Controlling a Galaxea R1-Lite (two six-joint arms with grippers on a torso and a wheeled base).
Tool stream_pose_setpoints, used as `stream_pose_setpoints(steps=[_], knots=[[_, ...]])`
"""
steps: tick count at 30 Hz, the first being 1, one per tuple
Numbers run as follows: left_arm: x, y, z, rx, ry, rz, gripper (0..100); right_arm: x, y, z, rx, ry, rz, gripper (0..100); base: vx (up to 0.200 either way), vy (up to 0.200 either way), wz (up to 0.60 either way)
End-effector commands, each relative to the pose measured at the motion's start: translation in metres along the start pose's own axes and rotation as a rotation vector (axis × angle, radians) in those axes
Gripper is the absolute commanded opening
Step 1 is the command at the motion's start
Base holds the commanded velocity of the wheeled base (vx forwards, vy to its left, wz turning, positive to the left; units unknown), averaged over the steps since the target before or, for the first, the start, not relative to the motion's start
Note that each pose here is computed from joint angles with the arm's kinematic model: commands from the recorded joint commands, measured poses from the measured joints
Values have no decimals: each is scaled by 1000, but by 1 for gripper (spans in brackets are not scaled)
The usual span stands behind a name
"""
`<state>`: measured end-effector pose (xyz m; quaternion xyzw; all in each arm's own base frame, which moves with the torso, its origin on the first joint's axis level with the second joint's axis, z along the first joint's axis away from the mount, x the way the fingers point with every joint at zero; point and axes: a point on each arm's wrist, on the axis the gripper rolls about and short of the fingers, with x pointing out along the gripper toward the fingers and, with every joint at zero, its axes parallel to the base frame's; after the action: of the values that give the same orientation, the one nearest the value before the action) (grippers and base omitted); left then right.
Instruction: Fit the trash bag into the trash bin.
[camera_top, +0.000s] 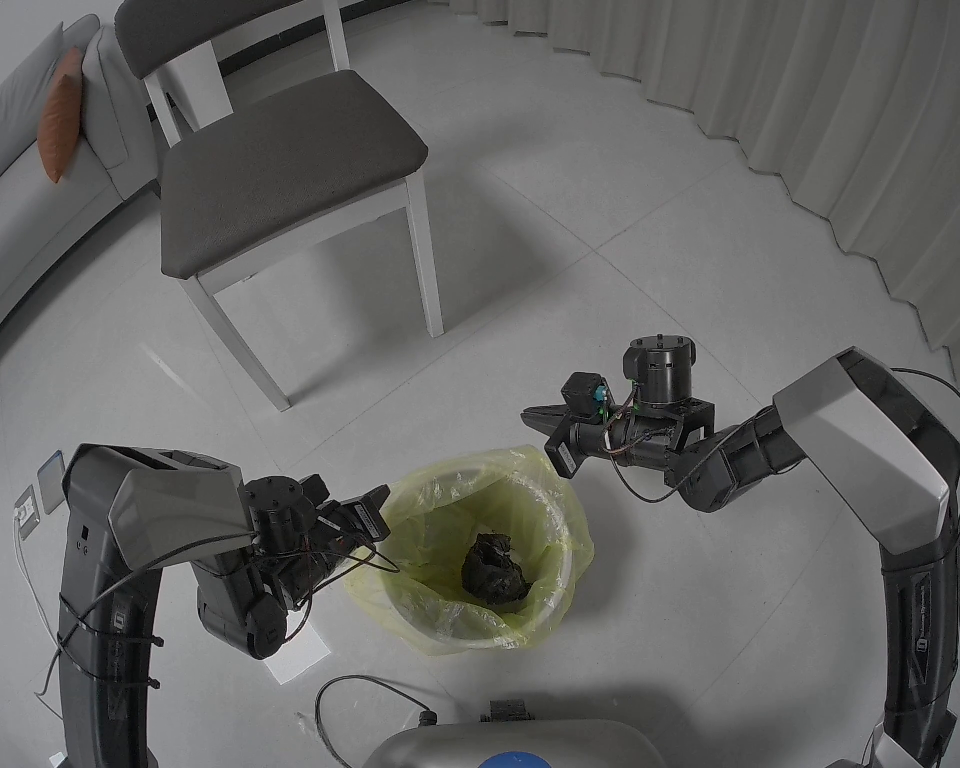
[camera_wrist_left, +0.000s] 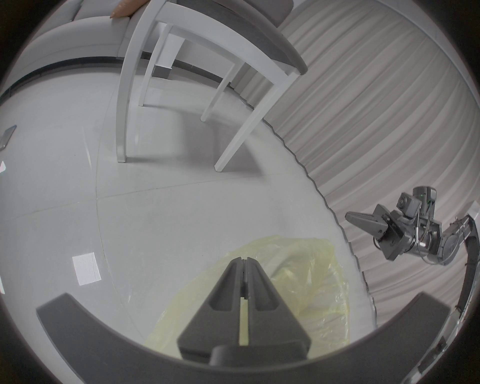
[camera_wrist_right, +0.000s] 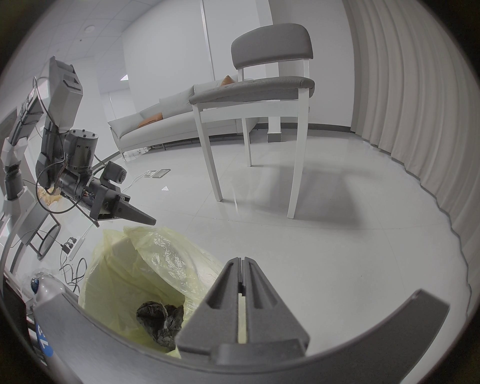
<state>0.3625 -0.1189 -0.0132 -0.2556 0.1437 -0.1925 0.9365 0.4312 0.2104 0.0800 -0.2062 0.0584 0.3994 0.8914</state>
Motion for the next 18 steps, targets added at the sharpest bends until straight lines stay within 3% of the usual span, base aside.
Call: stream_pose_setpoints(steps=[1,7,11,18], knots=[[7,8,-3,-5,-19,4,0,3,1,-4,3,8,4,0,0,0,0],[14,15,-5,-7,-39,28,0,8,3,-11,6,17,10,0,0,0,0],[7,15,6,-13,-58,35,0,6,0,-7,1,5,1,0,0,0,0],[-11,12,9,-27,-30,54,0,3,0,-4,-1,-1,0,0,0,0,0]])
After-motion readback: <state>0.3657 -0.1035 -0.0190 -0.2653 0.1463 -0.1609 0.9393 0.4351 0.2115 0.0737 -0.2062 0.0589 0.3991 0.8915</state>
